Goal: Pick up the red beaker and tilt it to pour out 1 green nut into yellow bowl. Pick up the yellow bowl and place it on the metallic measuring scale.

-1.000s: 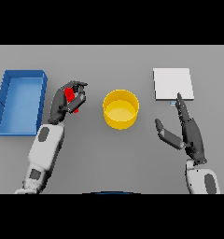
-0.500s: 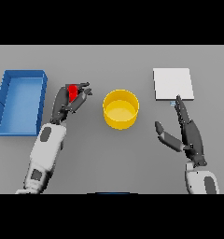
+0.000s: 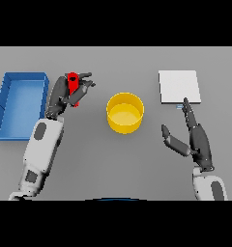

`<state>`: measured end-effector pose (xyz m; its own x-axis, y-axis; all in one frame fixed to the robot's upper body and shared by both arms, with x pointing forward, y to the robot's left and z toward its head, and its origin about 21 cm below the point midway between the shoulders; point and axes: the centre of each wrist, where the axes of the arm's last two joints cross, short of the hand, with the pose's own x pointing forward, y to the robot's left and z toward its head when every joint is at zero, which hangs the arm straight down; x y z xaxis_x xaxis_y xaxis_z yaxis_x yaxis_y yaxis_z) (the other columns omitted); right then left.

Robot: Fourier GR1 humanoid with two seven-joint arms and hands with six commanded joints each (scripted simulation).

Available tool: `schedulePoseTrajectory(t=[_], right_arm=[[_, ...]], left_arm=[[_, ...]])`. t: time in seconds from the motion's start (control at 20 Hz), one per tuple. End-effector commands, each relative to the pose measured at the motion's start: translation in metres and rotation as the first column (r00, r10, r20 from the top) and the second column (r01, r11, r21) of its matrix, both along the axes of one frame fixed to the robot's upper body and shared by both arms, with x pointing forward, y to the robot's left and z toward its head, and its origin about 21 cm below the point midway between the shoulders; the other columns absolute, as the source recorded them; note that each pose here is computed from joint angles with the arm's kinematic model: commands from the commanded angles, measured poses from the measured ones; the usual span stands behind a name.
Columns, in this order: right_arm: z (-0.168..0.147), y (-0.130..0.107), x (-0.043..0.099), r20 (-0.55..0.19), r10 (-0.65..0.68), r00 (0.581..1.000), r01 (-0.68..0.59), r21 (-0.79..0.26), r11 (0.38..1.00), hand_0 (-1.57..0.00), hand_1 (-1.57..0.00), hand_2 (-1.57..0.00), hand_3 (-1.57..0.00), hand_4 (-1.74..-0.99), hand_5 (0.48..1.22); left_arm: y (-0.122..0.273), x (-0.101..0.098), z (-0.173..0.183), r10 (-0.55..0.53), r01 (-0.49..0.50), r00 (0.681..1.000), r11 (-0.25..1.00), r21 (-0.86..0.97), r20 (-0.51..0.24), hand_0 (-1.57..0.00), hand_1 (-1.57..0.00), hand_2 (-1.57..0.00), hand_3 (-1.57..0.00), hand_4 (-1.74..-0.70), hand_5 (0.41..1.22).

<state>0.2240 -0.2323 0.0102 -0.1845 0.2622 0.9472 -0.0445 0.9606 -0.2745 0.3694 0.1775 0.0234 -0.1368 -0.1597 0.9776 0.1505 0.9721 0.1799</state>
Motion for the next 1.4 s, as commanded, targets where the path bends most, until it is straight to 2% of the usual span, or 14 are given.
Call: schedulePoseTrajectory(t=[0.0, 0.15, 0.3, 0.5, 0.55, 0.75, 1.0, 1.05, 1.2, 1.35], right_arm=[[0.000, 0.002, -0.002, 0.015, 0.009, 1.000, -0.009, -0.001, 1.000, 0.00, 0.00, 0.00, 0.00, -1.219, 0.659], [0.002, 0.002, -0.002, 0.013, 0.014, 1.000, -0.014, -0.010, 1.000, 0.00, 0.00, 0.00, 0.00, -1.219, 0.661], [0.005, 0.002, 0.001, 0.002, -0.006, 1.000, 0.006, -0.021, 1.000, 0.00, 0.00, 0.00, 0.00, -1.202, 0.662], [0.006, 0.003, -0.002, -0.006, -0.003, 1.000, 0.003, -0.026, 1.000, 0.00, 0.00, 0.00, 0.00, -1.186, 0.660], [0.008, 0.005, 0.002, -0.019, -0.008, 1.000, 0.008, -0.027, 1.000, 0.00, 0.00, 0.00, 0.00, -1.183, 0.663], [0.004, 0.004, -0.003, -0.021, 0.013, 1.000, -0.013, -0.014, 1.000, 0.00, 0.00, 0.00, 0.00, -1.182, 0.668], [0.006, 0.005, -0.002, -0.026, 0.006, 1.000, -0.006, 0.007, 1.000, 0.00, 0.00, 0.00, 0.00, -1.187, 0.676], [0.006, 0.003, -0.002, -0.028, 0.000, 1.000, 0.001, 0.010, 1.000, 0.00, 0.00, 0.00, 0.00, -1.191, 0.675], [0.007, 0.006, -0.005, -0.037, 0.004, 0.999, -0.003, 0.028, 1.000, 0.00, 0.00, 0.00, 0.00, -1.195, 0.671], [0.002, 0.008, -0.008, -0.061, 0.008, 0.998, -0.004, 0.065, 0.998, 0.00, 0.00, 0.00, 0.00, -1.202, 0.651]], left_arm=[[0.001, 0.002, 0.002, -0.003, 0.003, 1.000, 1.000, 0.022, 0.000, -1.56, -1.56, -1.56, -1.55, -1.72, 1.133], [0.009, 0.009, 0.009, -0.019, 0.018, 1.000, 0.997, 0.079, 0.005, -1.56, -1.56, -1.56, -1.55, -1.72, 1.139], [0.005, 0.015, 0.026, -0.065, 0.055, 0.997, 0.972, 0.229, 0.039, -1.56, -1.56, -1.56, -1.56, -1.73, 1.129], [-0.006, 0.018, 0.042, -0.148, 0.118, 0.989, 0.860, 0.496, 0.021, -1.57, -1.57, -1.57, -1.57, -1.74, 1.125], [-0.011, 0.019, 0.047, -0.167, 0.132, 0.986, 0.828, 0.545, 0.016, -1.57, -1.57, -1.57, -1.57, -1.74, 1.127], [-0.032, 0.025, 0.067, -0.244, 0.161, 0.970, 0.644, 0.748, 0.001, -1.57, -1.57, -1.57, -1.57, -1.74, 1.147], [-0.058, 0.028, 0.075, -0.334, 0.151, 0.942, 0.319, 0.936, -0.038, -1.57, -1.57, -1.57, -1.57, -1.74, 1.197], [-0.061, 0.028, 0.078, -0.346, 0.148, 0.936, 0.244, 0.958, -0.056, -1.57, -1.57, -1.57, -1.57, -1.69, 1.202], [-0.075, 0.031, 0.086, -0.400, 0.138, 0.910, 0.057, 0.989, -0.104, -1.57, -1.57, -1.57, -1.38, -1.71, 1.211], [-0.084, 0.039, 0.094, -0.426, 0.111, 0.892, -0.111, 0.988, -0.149, -1.57, -1.57, -1.57, -1.33, -1.72, 1.216]])
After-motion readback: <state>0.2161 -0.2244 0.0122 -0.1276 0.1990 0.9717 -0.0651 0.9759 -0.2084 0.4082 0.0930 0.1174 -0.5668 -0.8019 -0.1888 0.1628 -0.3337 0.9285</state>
